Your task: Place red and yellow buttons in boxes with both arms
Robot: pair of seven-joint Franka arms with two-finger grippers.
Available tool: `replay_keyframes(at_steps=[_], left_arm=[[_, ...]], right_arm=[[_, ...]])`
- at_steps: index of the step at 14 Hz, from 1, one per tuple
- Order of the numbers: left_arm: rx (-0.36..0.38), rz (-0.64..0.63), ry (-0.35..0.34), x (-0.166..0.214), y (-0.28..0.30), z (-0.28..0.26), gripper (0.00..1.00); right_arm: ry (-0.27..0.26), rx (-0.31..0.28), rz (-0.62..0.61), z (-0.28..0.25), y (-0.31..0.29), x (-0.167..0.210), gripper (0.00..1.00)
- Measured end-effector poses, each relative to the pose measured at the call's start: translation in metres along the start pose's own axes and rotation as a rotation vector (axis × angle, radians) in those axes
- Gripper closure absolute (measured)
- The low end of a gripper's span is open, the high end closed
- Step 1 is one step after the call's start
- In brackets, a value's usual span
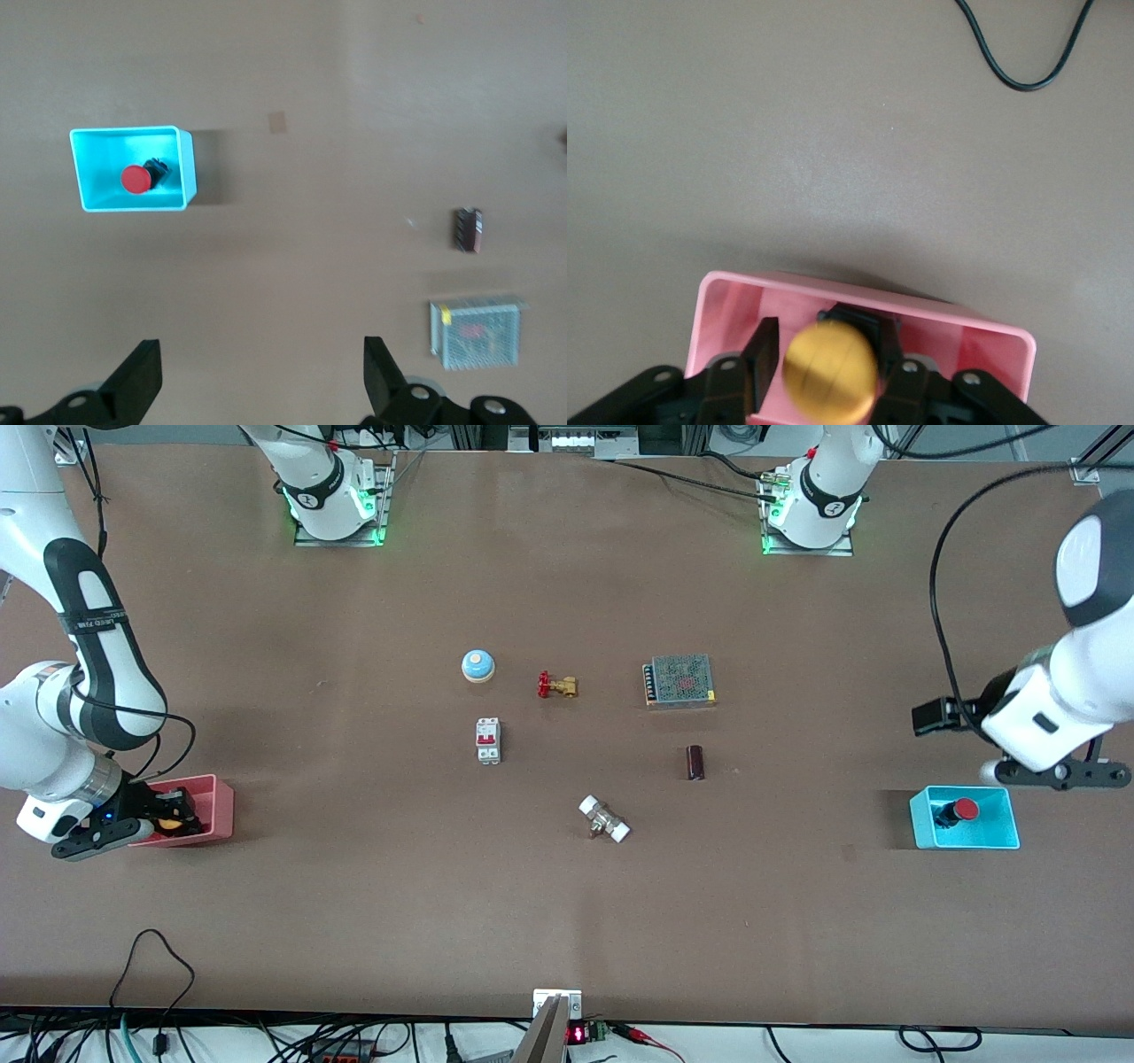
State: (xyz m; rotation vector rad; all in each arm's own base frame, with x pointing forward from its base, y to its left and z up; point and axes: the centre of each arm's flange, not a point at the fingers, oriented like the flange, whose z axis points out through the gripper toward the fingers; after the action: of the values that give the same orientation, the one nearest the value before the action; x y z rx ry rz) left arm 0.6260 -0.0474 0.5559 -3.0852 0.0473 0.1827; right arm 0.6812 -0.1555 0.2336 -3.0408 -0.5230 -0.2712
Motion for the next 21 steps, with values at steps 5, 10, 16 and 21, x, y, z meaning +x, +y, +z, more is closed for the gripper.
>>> replay_keyframes(at_steps=[5, 10, 16, 21], left_arm=[[0.009, 0.037, 0.100, -0.041, 0.012, 0.003, 0.00], [0.014, 0.188, 0.040, -0.067, -0.022, 0.011, 0.00], [0.007, 0.187, 0.102, -0.049, -0.031, -0.018, 0.00], [0.007, 0.183, 0.123, -0.044, -0.032, -0.029, 0.00]], right_arm=[[0.002, -0.001, 0.001, 0.003, -0.001, -0.002, 0.40], [0.001, -0.005, -0.029, 0.004, 0.002, -0.004, 0.14], [-0.003, -0.022, -0.049, -0.018, 0.012, -0.005, 0.00], [-0.111, 0.016, 0.020, -0.160, -0.054, 0.024, 0.00]])
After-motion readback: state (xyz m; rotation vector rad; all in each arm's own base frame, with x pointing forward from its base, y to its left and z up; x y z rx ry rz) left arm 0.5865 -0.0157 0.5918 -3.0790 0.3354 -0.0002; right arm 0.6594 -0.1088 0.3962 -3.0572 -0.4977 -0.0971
